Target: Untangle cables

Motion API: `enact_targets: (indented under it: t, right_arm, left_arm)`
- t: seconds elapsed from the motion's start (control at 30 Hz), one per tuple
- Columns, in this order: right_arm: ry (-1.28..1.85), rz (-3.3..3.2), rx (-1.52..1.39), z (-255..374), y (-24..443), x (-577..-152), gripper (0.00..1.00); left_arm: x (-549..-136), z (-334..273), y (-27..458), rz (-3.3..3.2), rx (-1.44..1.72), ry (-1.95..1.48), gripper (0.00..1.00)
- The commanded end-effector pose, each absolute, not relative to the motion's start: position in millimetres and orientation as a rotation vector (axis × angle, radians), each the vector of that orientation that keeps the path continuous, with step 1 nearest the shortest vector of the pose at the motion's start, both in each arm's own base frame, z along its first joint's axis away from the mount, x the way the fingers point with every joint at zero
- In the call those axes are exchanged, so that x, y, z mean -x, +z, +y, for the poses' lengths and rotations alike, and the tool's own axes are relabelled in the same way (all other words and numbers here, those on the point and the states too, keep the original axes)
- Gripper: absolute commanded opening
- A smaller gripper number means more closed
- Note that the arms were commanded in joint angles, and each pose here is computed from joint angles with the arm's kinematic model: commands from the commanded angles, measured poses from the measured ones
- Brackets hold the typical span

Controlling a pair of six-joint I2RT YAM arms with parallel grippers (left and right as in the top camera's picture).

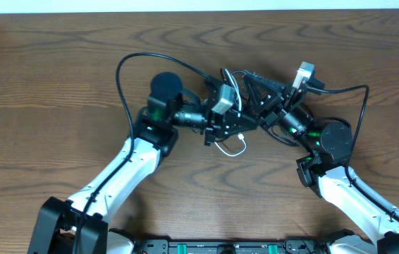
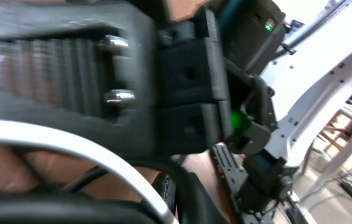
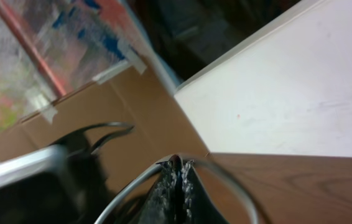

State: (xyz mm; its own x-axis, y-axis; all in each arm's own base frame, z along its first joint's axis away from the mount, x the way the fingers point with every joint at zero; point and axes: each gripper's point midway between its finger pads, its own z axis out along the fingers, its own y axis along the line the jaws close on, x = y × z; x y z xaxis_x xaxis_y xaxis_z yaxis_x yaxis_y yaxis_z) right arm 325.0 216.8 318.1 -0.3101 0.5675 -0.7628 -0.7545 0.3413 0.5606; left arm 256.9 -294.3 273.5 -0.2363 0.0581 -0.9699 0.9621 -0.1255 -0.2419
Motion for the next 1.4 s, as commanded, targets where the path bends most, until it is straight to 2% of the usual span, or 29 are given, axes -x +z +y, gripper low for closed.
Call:
enact_targets:
  t: [0.0, 0.13, 0.23, 0.47, 0.67, 0.73, 0.93, 0.97, 1.2, 1.37]
  right_arm:
    - [1.377, 1.364, 0.277, 226, 316, -315, 0.09]
    - [1.357, 1.382, 0.339, 225, 309, -313, 0.38]
    - [1.353, 1.442, 0.317, 225, 297, -318, 0.54]
    - [1.265, 1.476, 0.365, 226, 283, -323, 0.79]
    - [1.195, 1.456, 0.343, 208, 285, -334, 0.95]
    - [1.167, 1.439, 0.324, 197, 289, -340, 0.99]
    - [1.151, 1.335, 0.296, 176, 313, -342, 0.99]
    - [1.155, 1.330, 0.308, 177, 314, -340, 0.97]
    - [1.206, 1.325, 0.568, 198, 304, -311, 0.95]
    - [1.224, 1.325, 0.610, 202, 302, -305, 0.92]
  left_arm:
    - [-277, -275, 282, 1.373, -1.149, -1.417, 0.08]
    - [-297, -251, 289, 1.411, -1.057, -1.397, 0.07]
    - [-300, -244, 296, 1.389, -1.056, -1.389, 0.08]
    - [-297, -243, 298, 1.368, -1.077, -1.391, 0.08]
    - [-293, -243, 297, 1.367, -1.094, -1.411, 0.08]
    - [-289, -243, 296, 1.363, -1.112, -1.428, 0.08]
    - [-286, -243, 295, 1.356, -1.130, -1.442, 0.07]
    - [-286, -243, 296, 1.358, -1.127, -1.440, 0.08]
    - [-283, -246, 295, 1.349, -1.141, -1.447, 0.08]
    - [-261, -245, 294, 1.156, -1.329, -1.403, 0.08]
